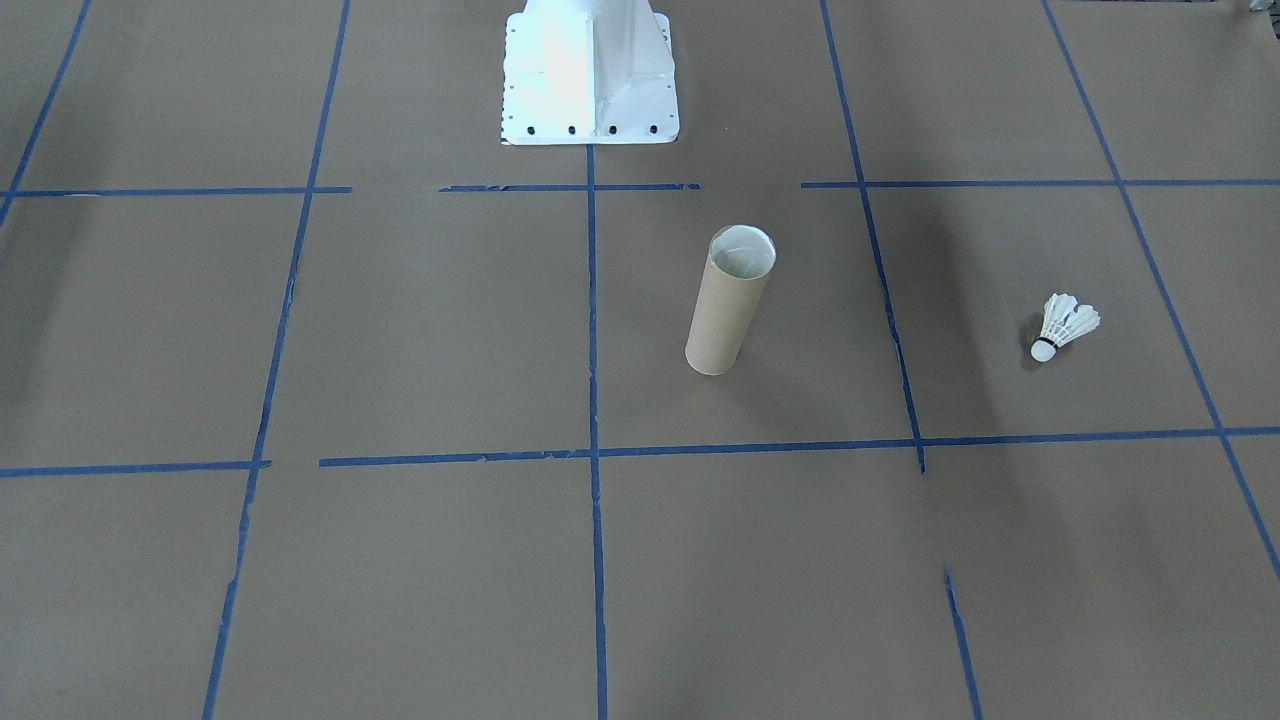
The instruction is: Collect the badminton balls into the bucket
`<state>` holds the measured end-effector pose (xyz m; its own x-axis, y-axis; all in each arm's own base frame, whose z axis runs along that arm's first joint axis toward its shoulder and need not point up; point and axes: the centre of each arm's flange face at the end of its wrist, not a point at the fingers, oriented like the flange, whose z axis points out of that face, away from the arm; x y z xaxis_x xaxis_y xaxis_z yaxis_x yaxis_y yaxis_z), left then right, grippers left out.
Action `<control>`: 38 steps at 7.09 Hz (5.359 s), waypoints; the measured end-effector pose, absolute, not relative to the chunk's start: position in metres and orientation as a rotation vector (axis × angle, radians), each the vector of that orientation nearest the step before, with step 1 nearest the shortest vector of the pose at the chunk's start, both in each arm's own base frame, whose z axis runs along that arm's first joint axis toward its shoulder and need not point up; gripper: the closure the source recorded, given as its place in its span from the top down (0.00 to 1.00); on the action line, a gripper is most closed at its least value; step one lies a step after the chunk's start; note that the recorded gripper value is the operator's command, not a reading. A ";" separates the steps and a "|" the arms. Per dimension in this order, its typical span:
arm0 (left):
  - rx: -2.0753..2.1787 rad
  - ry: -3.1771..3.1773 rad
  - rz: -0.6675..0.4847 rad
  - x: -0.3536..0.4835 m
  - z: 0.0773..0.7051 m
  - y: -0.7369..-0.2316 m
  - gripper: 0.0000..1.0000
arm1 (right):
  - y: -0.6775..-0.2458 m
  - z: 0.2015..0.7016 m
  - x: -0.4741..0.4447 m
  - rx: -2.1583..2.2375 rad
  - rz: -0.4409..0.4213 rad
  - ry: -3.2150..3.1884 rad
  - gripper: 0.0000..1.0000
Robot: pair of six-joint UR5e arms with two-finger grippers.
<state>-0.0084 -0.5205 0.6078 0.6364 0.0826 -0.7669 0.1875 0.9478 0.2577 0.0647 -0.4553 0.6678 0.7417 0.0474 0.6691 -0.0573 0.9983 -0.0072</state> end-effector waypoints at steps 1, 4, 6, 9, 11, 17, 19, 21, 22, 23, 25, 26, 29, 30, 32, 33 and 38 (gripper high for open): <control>0.299 0.937 -0.147 0.016 0.610 -0.507 1.00 | -0.455 0.668 0.065 0.014 0.057 -0.733 1.00; 0.216 1.084 -0.313 0.066 0.632 -0.451 1.00 | -0.455 0.668 0.064 0.014 0.057 -0.733 1.00; 0.198 1.159 -0.392 0.067 0.657 -0.420 1.00 | -0.455 0.668 0.064 0.014 0.057 -0.733 1.00; 0.177 1.253 -0.479 0.067 0.662 -0.396 1.00 | -0.456 0.668 0.065 0.014 0.058 -0.733 1.00; 0.177 1.306 -0.566 0.074 0.660 -0.391 1.00 | -0.456 0.668 0.064 0.014 0.058 -0.733 1.00; 0.194 1.427 -0.685 0.121 0.671 -0.371 1.00 | -0.456 0.668 0.064 0.014 0.058 -0.734 1.00; 0.196 1.428 -0.689 0.146 0.671 -0.370 1.00 | -0.456 0.668 0.064 0.014 0.058 -0.734 1.00; 0.194 1.427 -0.682 0.167 0.671 -0.380 1.00 | -0.455 0.668 0.064 0.013 0.058 -0.733 1.00; 0.190 1.426 -0.675 0.176 0.671 -0.384 0.98 | -0.455 0.668 0.064 0.013 0.058 -0.733 1.00; 0.185 1.428 -0.665 0.183 0.670 -0.387 0.89 | -0.455 0.668 0.064 0.013 0.058 -0.733 1.00; 0.181 1.423 -0.653 0.194 0.668 -0.394 0.69 | -0.455 0.668 0.064 0.013 0.057 -0.734 1.00; 0.180 1.417 -0.653 0.198 0.668 -0.398 0.59 | -0.455 0.668 0.064 0.013 0.058 -0.734 1.00; 0.201 1.403 -0.621 0.199 0.669 -0.399 0.00 | -0.456 0.667 0.064 0.015 0.057 -0.734 1.00; 0.213 1.399 -0.606 0.199 0.670 -0.398 0.00 | -0.456 0.667 0.064 0.015 0.057 -0.734 1.00; 0.209 1.401 -0.587 0.199 0.668 -0.396 0.00 | -0.455 0.668 0.065 0.014 0.058 -0.734 1.00; 0.182 1.410 -0.559 0.200 0.663 -0.393 0.00 | -0.455 0.668 0.065 0.013 0.059 -0.734 1.00; 0.048 1.416 -0.493 0.181 0.559 -0.418 0.00 | -0.456 0.667 0.065 0.015 0.058 -0.733 1.00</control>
